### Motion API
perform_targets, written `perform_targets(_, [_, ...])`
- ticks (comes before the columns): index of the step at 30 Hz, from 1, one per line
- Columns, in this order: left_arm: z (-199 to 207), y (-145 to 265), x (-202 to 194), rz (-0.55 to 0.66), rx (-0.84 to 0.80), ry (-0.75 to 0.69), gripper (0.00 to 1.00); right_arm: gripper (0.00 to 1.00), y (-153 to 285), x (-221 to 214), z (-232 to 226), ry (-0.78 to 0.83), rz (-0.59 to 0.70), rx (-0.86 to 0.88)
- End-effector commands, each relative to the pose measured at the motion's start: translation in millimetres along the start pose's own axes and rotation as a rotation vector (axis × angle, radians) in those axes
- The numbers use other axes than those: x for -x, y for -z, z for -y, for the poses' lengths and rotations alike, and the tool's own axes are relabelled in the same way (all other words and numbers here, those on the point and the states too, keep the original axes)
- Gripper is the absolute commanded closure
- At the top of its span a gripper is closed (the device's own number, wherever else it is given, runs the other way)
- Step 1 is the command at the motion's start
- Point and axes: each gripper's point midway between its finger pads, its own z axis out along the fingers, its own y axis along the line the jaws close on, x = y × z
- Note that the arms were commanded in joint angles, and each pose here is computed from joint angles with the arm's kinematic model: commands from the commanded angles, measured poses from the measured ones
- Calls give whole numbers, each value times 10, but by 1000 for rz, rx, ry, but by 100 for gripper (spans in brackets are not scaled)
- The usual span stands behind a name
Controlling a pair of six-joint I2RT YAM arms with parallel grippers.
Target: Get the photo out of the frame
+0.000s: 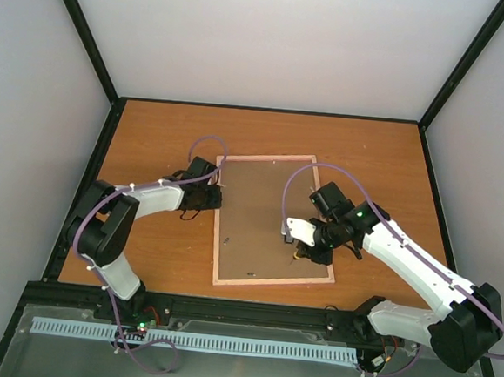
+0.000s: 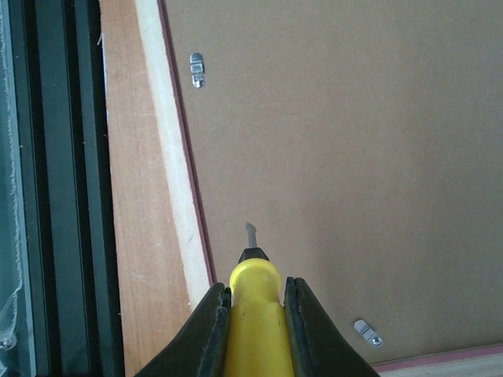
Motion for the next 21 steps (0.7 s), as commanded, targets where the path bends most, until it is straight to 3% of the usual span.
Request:
perform_targets(1, [198, -23, -198, -39, -92, -7, 71, 97, 35, 157, 162, 7, 35, -60])
perform_targets(6, [290, -97, -444, -66, -104, -41, 79, 97, 179, 434, 423, 1, 112, -162])
perform_targets(10, [452, -132, -593, -85, -154, -61, 92, 97, 226, 685, 720, -36, 166, -239])
perform_targets(16, [487, -163, -681, -77, -171, -58, 98, 97, 121, 1095, 1258, -136, 225, -276])
perform_targets(21, [484, -140, -664, -56, -180, -33, 99, 97, -181, 1348, 1587, -243, 239, -210])
